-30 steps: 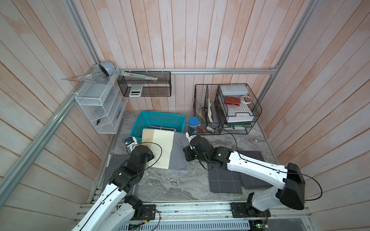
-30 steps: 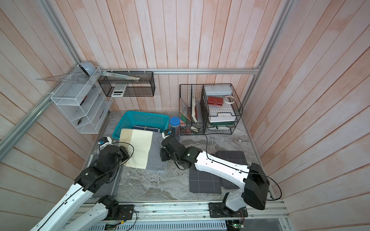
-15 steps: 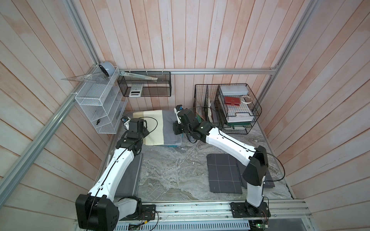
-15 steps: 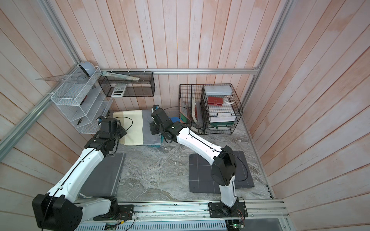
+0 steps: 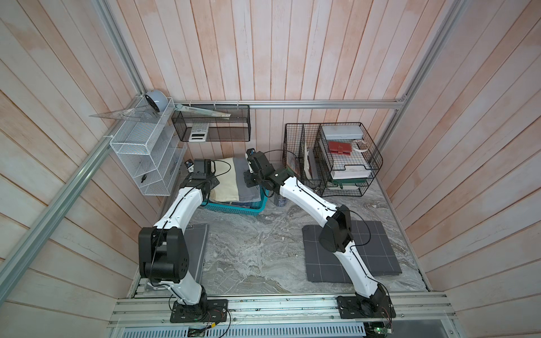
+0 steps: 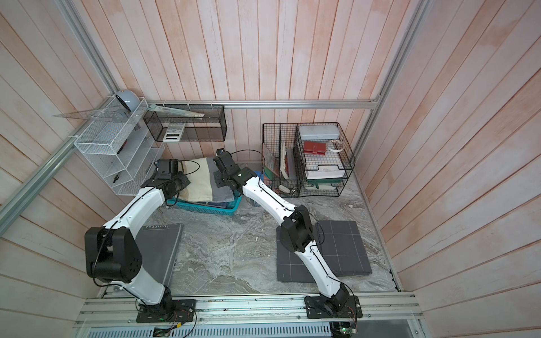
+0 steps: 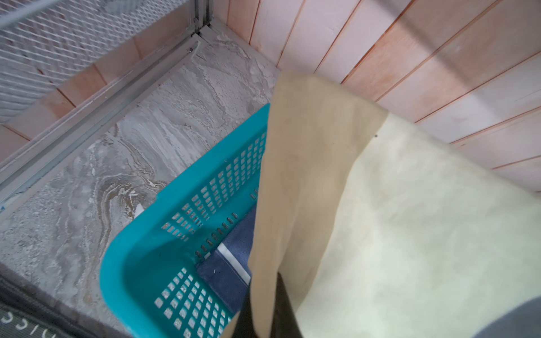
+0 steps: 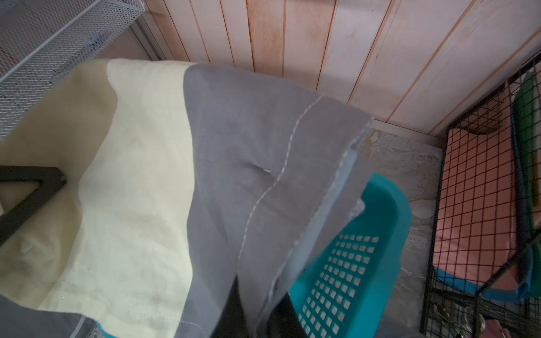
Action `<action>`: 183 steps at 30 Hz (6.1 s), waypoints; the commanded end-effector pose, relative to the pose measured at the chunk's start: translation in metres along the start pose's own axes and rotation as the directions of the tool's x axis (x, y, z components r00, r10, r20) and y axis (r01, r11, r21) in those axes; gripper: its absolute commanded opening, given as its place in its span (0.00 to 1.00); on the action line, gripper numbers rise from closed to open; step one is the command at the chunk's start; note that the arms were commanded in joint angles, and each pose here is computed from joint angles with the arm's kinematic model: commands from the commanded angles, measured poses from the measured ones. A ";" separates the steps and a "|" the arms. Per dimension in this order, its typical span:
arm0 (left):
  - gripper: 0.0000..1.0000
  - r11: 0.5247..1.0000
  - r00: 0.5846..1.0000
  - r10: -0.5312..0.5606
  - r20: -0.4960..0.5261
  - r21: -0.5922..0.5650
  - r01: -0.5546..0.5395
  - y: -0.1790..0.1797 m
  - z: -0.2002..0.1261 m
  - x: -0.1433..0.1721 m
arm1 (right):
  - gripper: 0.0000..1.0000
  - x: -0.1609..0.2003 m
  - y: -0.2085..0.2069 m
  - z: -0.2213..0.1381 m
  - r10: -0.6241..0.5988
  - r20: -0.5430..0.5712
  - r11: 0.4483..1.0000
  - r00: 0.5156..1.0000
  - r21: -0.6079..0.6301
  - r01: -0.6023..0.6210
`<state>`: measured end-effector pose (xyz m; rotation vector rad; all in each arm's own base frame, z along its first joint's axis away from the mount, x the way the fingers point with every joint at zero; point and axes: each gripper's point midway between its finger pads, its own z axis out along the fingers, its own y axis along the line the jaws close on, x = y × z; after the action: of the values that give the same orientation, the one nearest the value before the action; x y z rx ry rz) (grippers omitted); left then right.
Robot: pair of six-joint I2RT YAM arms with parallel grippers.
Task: Put the folded pillowcase in the basket
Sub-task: Place the pillowcase in the basket, then move the pillowcase to the center of the board.
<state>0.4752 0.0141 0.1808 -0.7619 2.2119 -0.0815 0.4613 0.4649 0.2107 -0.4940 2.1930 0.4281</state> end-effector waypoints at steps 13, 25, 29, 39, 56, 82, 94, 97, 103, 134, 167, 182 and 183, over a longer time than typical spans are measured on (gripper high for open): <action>0.00 0.996 0.996 0.053 -0.077 -0.061 -0.058 0.004 0.064 0.001 | 0.00 0.042 -0.016 0.034 0.032 -0.108 0.999 0.994 0.047 -0.027; 0.00 0.983 0.986 0.047 -0.161 -0.168 -0.074 0.023 0.087 0.025 | 0.02 0.073 -0.025 0.055 0.050 -0.168 0.996 0.985 0.087 -0.036; 0.04 0.990 0.991 -0.002 -0.136 -0.143 -0.018 0.023 0.087 0.031 | 0.10 0.080 -0.027 0.059 0.069 -0.181 0.993 0.981 0.102 -0.051; 0.30 0.990 0.993 0.008 -0.117 -0.136 -0.024 0.016 0.077 0.026 | 0.41 0.081 -0.025 0.058 0.084 -0.190 0.994 0.978 0.087 -0.068; 0.61 1.000 0.998 0.007 0.068 -0.014 -0.006 -0.007 -0.017 -0.016 | 0.75 0.006 0.010 -0.040 -0.003 0.007 1.000 1.000 0.024 0.003; 1.00 0.888 0.931 -0.350 -0.100 -0.353 0.296 0.199 -0.086 0.175 | 0.87 0.218 -0.061 -0.189 0.160 -0.009 0.987 0.987 0.025 -0.160; 1.00 0.882 0.895 -0.406 -0.186 -0.336 0.331 0.178 -0.065 0.222 | 0.87 0.212 -0.063 -0.192 0.152 0.017 0.987 0.988 0.044 -0.153; 1.00 0.885 0.890 -0.413 -0.193 -0.317 0.342 0.167 -0.066 0.233 | 0.87 0.209 -0.066 -0.193 0.139 0.026 0.988 0.990 0.060 -0.140; 1.00 0.906 0.897 -0.407 -0.173 -0.202 0.372 0.128 -0.069 0.247 | 0.87 0.213 -0.068 -0.192 0.134 0.024 0.988 0.991 0.070 -0.136; 1.00 0.977 0.872 -0.207 0.444 0.056 0.204 0.159 -0.249 0.071 | 0.89 0.299 0.115 -0.108 -0.498 -0.428 0.867 0.754 -0.229 0.442; 1.00 0.985 0.858 -0.142 0.494 -0.011 0.170 0.175 -0.244 0.076 | 0.88 0.291 0.069 -0.089 -0.416 -0.516 0.891 0.749 -0.068 0.448; 1.00 0.983 0.848 -0.153 0.507 -0.014 0.186 0.180 -0.250 0.074 | 0.90 0.252 0.110 -0.093 -0.475 -0.387 0.874 0.790 -0.106 0.474; 1.00 0.982 0.848 -0.154 0.507 -0.016 0.188 0.181 -0.250 0.075 | 0.90 0.256 0.115 -0.090 -0.486 -0.398 0.867 0.778 -0.111 0.485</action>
<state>0.1804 0.0705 0.2475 -0.8858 1.6733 0.0736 0.2035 0.4589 0.0962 -1.1472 2.3404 0.0736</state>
